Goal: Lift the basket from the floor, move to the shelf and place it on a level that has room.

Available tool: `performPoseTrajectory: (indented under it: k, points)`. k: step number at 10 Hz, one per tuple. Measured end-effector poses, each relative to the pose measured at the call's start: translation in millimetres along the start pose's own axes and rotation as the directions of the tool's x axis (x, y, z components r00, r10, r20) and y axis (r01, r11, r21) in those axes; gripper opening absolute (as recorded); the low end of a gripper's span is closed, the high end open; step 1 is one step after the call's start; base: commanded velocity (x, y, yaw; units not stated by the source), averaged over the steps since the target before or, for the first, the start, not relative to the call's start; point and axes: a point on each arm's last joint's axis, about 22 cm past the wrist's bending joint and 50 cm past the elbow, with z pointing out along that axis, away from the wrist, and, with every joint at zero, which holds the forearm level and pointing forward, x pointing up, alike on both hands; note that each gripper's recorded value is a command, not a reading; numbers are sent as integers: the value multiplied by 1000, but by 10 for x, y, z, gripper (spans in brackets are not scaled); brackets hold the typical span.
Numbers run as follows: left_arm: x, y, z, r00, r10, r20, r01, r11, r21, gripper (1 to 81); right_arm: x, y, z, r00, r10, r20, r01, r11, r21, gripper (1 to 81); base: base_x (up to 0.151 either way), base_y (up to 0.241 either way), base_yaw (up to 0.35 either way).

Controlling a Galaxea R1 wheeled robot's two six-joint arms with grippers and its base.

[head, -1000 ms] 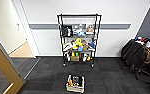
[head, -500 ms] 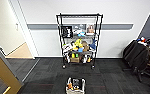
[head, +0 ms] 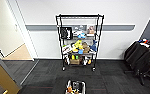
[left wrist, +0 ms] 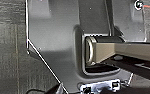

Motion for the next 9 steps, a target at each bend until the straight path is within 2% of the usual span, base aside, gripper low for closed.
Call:
performPoseTrajectory:
  k: [2,9]
  points:
    - [167,4,0,1000,5,-26,-5,1000,-1,811,150,-7,7,1000,-5,-19,5,1000,0,811,146,0,0]
    - [104,-18,-5,1000,3,-17,-3,1000,2,811,125,28,-2,1000,-5,-15,4,1000,-5,811,141,0,0]
